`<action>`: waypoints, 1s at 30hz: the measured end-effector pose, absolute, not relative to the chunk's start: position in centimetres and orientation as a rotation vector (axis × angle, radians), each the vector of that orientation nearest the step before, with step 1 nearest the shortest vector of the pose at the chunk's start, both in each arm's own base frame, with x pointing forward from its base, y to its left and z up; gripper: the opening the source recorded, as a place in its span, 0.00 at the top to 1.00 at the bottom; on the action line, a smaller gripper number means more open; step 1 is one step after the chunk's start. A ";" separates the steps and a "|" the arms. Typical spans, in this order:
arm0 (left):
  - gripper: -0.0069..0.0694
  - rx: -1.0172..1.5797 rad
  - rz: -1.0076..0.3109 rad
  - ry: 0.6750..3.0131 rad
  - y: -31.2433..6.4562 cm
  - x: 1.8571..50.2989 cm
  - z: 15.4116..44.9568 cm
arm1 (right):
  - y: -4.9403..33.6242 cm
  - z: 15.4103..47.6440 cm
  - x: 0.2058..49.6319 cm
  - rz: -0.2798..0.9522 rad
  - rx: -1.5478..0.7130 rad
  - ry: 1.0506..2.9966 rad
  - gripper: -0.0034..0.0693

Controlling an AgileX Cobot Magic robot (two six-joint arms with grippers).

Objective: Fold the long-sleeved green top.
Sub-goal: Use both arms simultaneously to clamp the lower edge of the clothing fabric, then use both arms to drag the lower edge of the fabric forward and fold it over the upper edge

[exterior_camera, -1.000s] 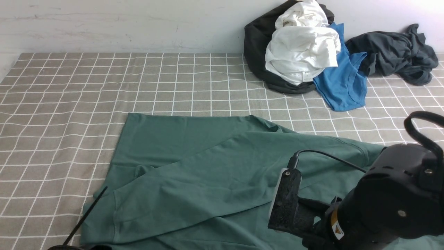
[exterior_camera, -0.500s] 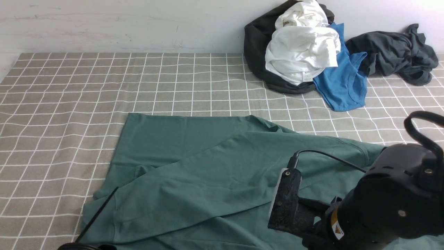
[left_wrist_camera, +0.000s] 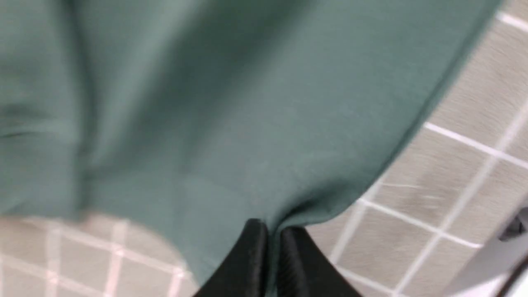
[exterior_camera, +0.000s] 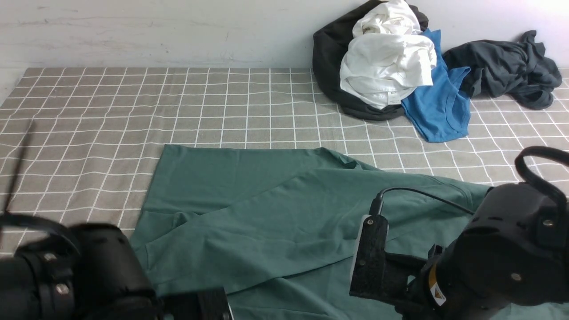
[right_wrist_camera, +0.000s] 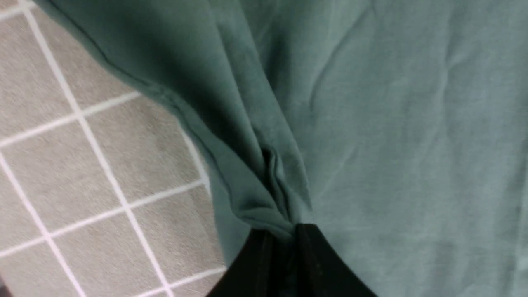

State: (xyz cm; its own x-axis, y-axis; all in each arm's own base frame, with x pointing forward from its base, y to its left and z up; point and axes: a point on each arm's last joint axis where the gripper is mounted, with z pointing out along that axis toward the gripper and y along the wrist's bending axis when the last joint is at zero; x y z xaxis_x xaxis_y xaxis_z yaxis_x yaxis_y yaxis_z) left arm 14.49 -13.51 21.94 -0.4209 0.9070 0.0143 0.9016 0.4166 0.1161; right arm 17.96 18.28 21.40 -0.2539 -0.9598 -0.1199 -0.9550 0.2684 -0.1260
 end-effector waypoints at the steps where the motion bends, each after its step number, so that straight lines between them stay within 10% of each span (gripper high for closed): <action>1: 0.89 1.623 0.157 2.603 -13.2 15.1 22.5 | 18.3 21.6 18.1 -0.054 -1.801 2.354 0.89; 16: 0.89 1.237 0.204 2.530 -9.0 28.3 30.1 | 17.9 29.2 28.9 -0.087 -1.539 2.216 0.89; 30: 0.89 1.119 0.229 2.516 -7.4 41.8 27.5 | 18.3 26.6 42.6 -0.108 -1.453 2.192 0.89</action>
State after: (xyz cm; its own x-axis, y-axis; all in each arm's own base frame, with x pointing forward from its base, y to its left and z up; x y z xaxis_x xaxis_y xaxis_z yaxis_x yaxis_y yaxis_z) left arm 41.79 -7.37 27.45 -0.6129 0.7421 -0.2713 0.6809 0.6703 0.2952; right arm 42.64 18.35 26.59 -0.3021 -0.8812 -0.3636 -0.8412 0.4258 -0.3333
